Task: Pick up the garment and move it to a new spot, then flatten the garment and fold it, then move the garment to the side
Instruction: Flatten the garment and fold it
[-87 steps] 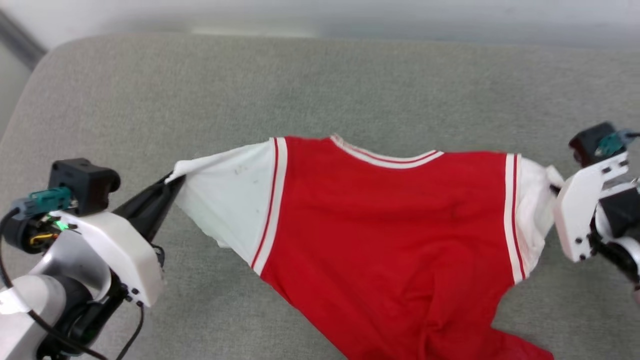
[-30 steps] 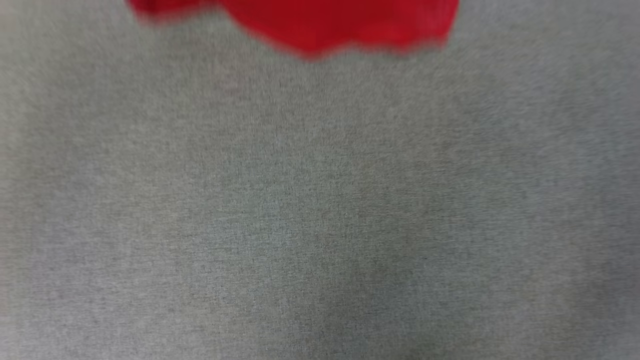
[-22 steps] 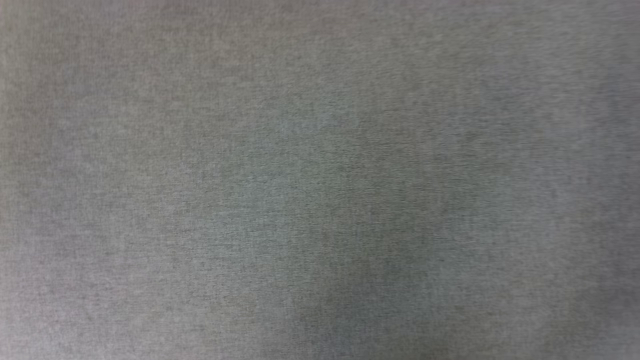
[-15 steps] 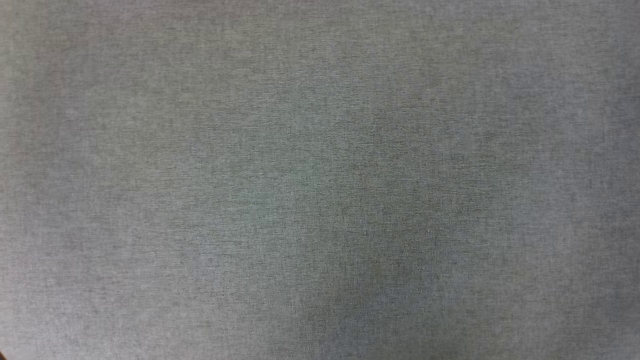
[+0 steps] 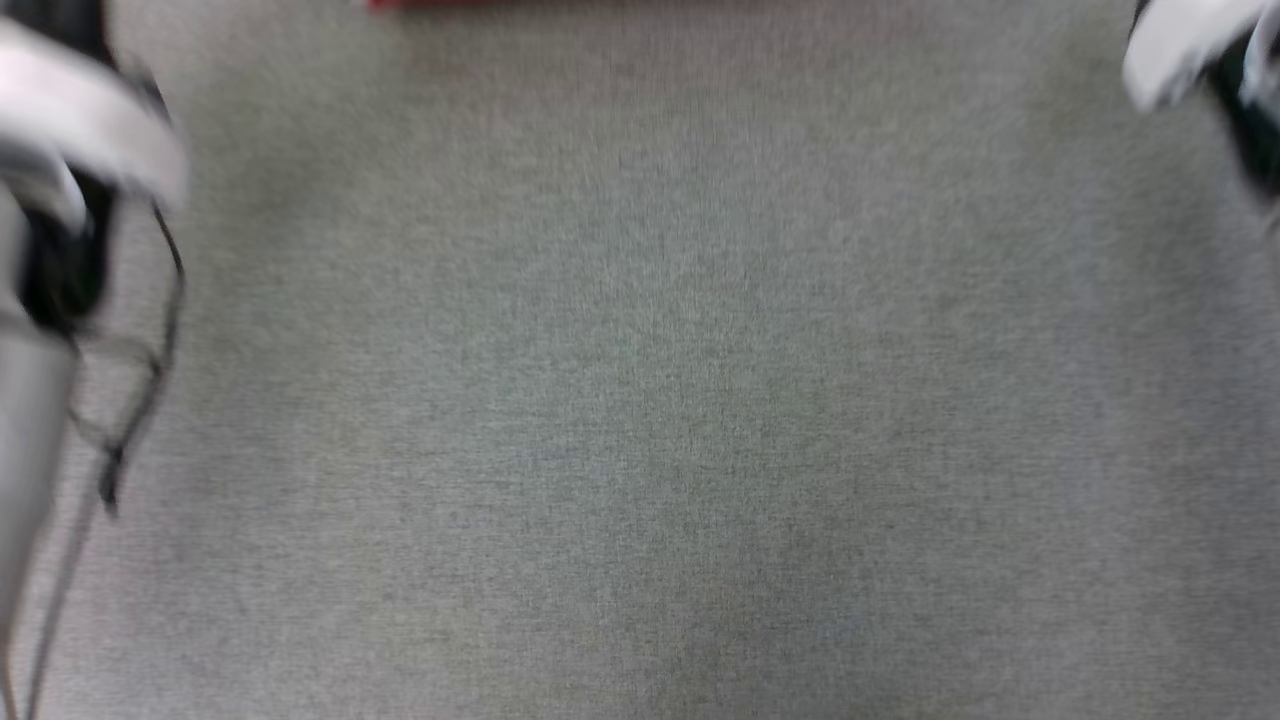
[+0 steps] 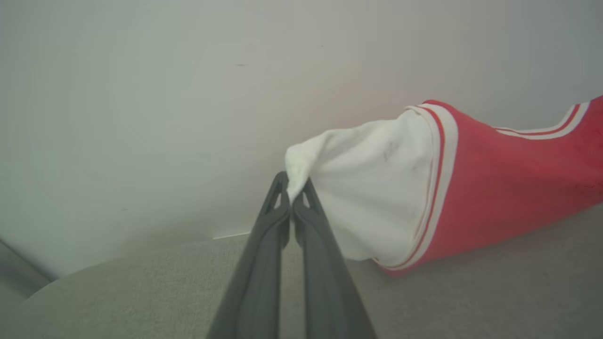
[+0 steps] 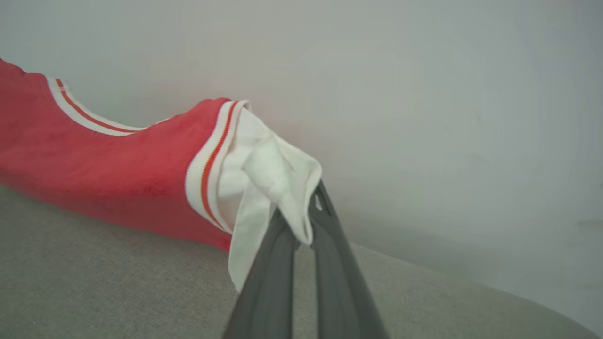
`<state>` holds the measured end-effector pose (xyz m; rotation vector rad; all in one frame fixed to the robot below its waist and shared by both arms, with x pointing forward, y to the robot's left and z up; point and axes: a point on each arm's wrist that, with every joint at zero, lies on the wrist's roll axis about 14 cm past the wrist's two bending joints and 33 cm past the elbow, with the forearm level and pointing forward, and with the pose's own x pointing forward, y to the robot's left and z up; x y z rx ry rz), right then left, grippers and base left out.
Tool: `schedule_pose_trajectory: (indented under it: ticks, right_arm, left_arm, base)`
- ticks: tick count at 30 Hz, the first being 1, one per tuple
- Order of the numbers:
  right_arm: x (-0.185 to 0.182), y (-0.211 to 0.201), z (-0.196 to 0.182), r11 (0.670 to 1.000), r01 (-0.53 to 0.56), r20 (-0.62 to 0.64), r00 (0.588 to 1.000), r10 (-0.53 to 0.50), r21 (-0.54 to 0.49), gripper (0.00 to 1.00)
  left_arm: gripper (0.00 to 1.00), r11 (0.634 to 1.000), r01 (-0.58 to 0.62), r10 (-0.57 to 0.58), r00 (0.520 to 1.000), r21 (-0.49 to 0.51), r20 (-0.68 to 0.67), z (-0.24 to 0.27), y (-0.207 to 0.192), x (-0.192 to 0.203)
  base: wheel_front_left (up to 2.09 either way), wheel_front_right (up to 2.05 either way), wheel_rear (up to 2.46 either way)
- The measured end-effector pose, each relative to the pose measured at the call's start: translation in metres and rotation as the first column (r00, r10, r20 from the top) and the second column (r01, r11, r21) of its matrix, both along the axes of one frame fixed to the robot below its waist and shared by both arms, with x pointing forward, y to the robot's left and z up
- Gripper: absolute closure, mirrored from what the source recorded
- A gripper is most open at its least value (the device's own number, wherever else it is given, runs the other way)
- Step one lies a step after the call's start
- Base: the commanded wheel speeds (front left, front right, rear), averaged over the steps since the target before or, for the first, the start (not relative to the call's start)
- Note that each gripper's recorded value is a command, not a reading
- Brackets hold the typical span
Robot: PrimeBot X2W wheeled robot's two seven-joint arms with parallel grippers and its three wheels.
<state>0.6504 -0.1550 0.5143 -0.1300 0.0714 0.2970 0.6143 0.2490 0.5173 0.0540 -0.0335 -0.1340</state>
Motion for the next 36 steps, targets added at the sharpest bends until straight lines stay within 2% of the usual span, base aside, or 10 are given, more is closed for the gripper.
schedule_pose_trajectory:
  ticks: [9, 17, 21, 36]
  right_arm:
    - [-0.093, -0.014, -0.037, 0.997, -0.072, -0.203, 0.977, 0.069, -0.010, 1.00]
    - [-0.169, -0.030, -0.061, 0.988, -0.135, -0.351, 0.931, 0.101, -0.075, 1.00]
    - [-0.203, -0.034, -0.074, 0.977, -0.182, -0.419, 0.900, 0.119, -0.114, 1.00]
    - [-0.309, -0.059, -0.107, 0.971, -0.214, -0.638, 0.764, 0.095, -0.111, 1.00]
  left_arm:
    - [1.00, 0.998, -0.056, 0.053, 0.985, -0.010, -0.164, -0.047, 0.022, -0.102]
    - [1.00, 0.998, -0.070, 0.064, 0.956, -0.010, -0.286, -0.077, 0.026, -0.184]
    - [1.00, 0.998, -0.066, 0.057, 0.940, -0.015, -0.337, -0.088, 0.023, -0.217]
    - [1.00, 0.997, -0.039, 0.004, 0.881, -0.063, -0.474, -0.115, -0.006, -0.301]
  base:
    - [0.00, 0.00, 0.00]
    - [0.00, 0.00, 0.00]
    - [0.00, 0.00, 0.00]
    - [0.00, 0.00, 0.00]
